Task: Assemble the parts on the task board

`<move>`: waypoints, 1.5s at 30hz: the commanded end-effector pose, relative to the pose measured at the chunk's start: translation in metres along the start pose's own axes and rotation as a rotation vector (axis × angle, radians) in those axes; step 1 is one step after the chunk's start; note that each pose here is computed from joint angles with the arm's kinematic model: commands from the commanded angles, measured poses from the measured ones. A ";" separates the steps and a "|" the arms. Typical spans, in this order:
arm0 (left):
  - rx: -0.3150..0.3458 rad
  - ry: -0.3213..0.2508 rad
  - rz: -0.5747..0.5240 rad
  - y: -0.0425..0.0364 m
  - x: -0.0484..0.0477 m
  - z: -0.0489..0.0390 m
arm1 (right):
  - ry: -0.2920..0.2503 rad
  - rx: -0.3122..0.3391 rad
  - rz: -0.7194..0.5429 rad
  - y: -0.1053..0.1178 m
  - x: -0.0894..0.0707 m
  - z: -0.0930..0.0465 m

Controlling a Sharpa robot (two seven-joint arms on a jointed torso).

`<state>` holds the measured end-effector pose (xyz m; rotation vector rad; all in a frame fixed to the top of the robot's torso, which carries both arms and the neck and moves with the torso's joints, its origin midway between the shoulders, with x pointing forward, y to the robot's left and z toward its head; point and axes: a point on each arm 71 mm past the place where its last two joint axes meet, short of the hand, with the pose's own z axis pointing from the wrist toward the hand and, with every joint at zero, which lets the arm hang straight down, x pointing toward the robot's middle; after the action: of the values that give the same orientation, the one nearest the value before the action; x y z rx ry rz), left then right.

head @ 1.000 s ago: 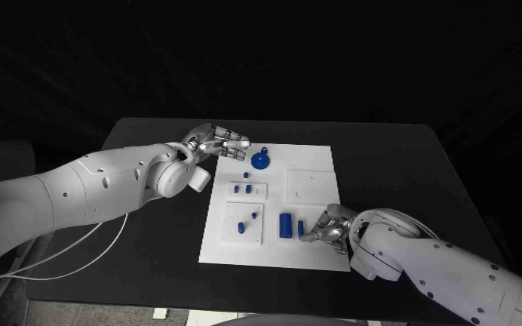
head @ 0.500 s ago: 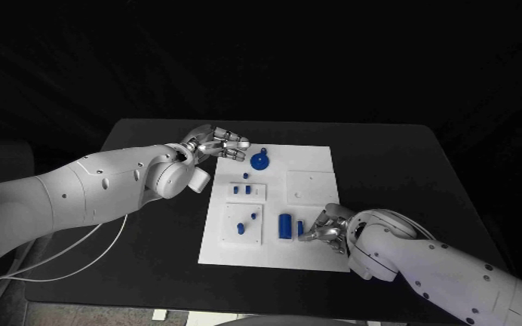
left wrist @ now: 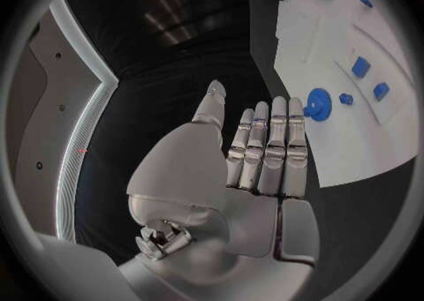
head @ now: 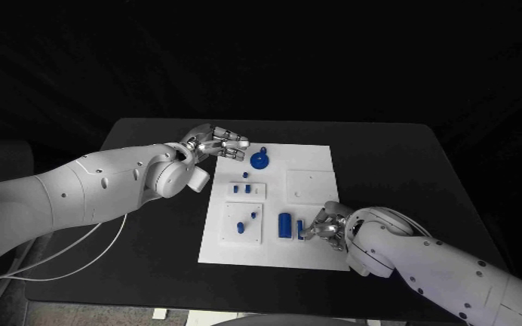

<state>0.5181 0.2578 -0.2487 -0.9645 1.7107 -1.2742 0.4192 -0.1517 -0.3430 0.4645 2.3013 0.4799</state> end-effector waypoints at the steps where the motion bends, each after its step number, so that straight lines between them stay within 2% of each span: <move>1: 0.006 0.018 -0.003 -0.0011 0.0023 0.0004 | -0.001 0.035 -0.018 -0.008 0.004 0.003; 5: 0.008 0.020 -0.004 -0.0012 0.0025 0.0005 | 0.006 0.026 -0.007 -0.009 0.005 0.003; 11: 0.013 0.016 -0.010 -0.0013 0.0017 0.0014 | 0.050 -0.014 0.054 -0.009 0.004 -0.001; 13: 0.014 0.011 -0.011 -0.0009 0.0005 0.0020 | 0.055 -0.040 0.087 -0.008 0.001 -0.003; 16: 0.025 0.002 -0.026 -0.0007 -0.0020 0.0032 | 0.044 -0.102 0.202 -0.006 -0.011 -0.005; 21: 0.040 -0.016 -0.068 0.0002 -0.0056 0.0045 | -0.039 -0.220 0.380 -0.005 -0.045 -0.001; 23: 0.043 -0.030 -0.083 0.0007 -0.0081 0.0055 | -0.106 -0.310 0.440 -0.002 -0.074 0.003; 26: 0.049 -0.053 -0.103 0.0011 -0.0123 0.0070 | -0.194 -0.393 0.459 0.001 -0.110 0.006; 30: 0.057 -0.100 -0.131 0.0015 -0.0211 0.0079 | -0.303 -0.471 0.492 0.003 -0.151 0.007; 32: 0.060 -0.121 -0.139 0.0015 -0.0253 0.0086 | -0.342 -0.499 0.531 0.002 -0.165 0.008; 36: 0.066 -0.167 -0.151 0.0004 -0.0330 0.0127 | -0.381 -0.553 0.636 0.001 -0.182 0.011; 41: 0.077 -0.227 -0.169 -0.0013 -0.0388 0.0192 | -0.386 -0.604 0.753 0.000 -0.190 0.017; 45: 0.083 -0.250 -0.173 -0.0023 -0.0397 0.0229 | -0.394 -0.622 0.798 -0.003 -0.193 0.019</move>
<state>0.5537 0.2824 -0.2475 -1.1571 1.4632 -1.2609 0.5615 -0.2399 -0.2483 1.0043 1.4886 1.1851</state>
